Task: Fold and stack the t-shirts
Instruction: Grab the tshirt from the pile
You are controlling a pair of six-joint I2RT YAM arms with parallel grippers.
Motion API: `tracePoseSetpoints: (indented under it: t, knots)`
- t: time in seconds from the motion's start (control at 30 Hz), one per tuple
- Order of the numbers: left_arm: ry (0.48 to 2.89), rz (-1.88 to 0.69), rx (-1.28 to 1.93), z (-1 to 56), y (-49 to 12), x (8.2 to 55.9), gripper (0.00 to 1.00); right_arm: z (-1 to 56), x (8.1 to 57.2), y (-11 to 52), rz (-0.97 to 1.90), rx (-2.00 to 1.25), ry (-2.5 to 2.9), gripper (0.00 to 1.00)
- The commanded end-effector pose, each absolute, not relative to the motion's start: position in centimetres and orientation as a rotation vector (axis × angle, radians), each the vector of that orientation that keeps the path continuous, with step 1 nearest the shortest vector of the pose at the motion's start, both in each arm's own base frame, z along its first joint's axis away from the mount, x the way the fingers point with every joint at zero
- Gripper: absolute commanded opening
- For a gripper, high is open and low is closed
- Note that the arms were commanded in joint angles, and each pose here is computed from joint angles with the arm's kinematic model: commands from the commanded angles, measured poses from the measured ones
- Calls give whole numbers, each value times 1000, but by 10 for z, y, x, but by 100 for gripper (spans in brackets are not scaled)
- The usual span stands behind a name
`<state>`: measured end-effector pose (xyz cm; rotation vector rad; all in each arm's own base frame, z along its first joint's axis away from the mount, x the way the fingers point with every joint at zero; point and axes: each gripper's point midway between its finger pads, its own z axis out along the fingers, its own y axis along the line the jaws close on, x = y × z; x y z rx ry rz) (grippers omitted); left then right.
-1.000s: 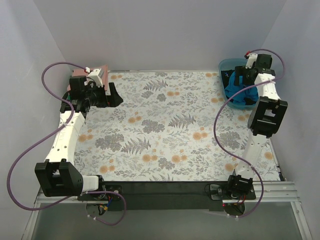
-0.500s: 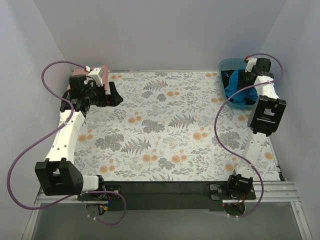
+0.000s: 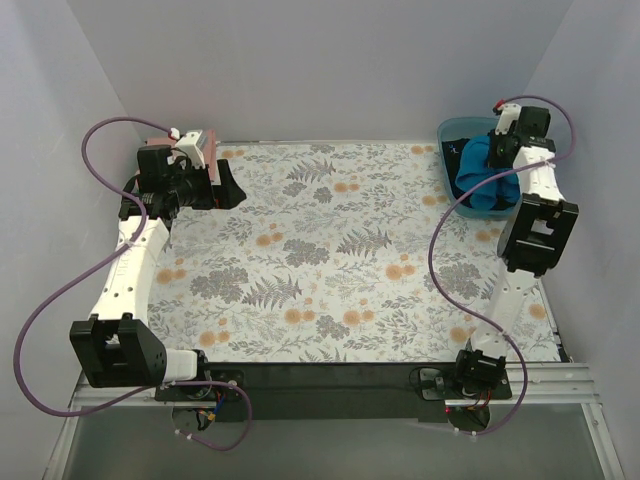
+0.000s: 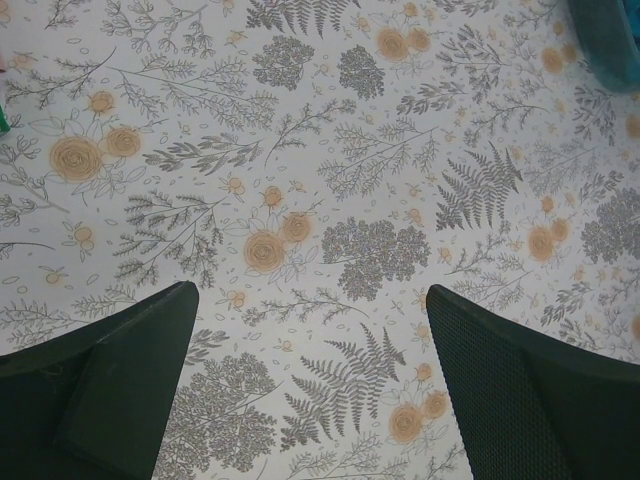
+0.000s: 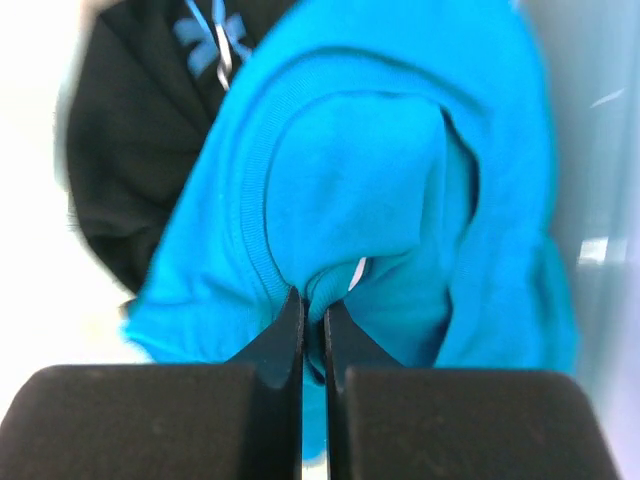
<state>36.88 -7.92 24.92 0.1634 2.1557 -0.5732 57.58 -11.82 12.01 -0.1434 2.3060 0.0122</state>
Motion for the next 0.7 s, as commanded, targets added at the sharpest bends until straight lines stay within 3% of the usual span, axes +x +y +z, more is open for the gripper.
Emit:
tracePoseSetpoints:
  t: [0.0,0.43,0.53,0.67]
  knots:
    - [2099,-598,193,273,-85,361,98,297,564,-110,-53,-190,1958,1]
    - [2038,-569,164,295,-82,348,98,514,448,-27,62,-384,1495,1]
    - [2030,-578,165,301,-83,346,98,525,439,-21,4,-419,1448,1]
    - [2010,-604,172,309,-87,343,98,497,460,-46,-105,-364,1507,1]
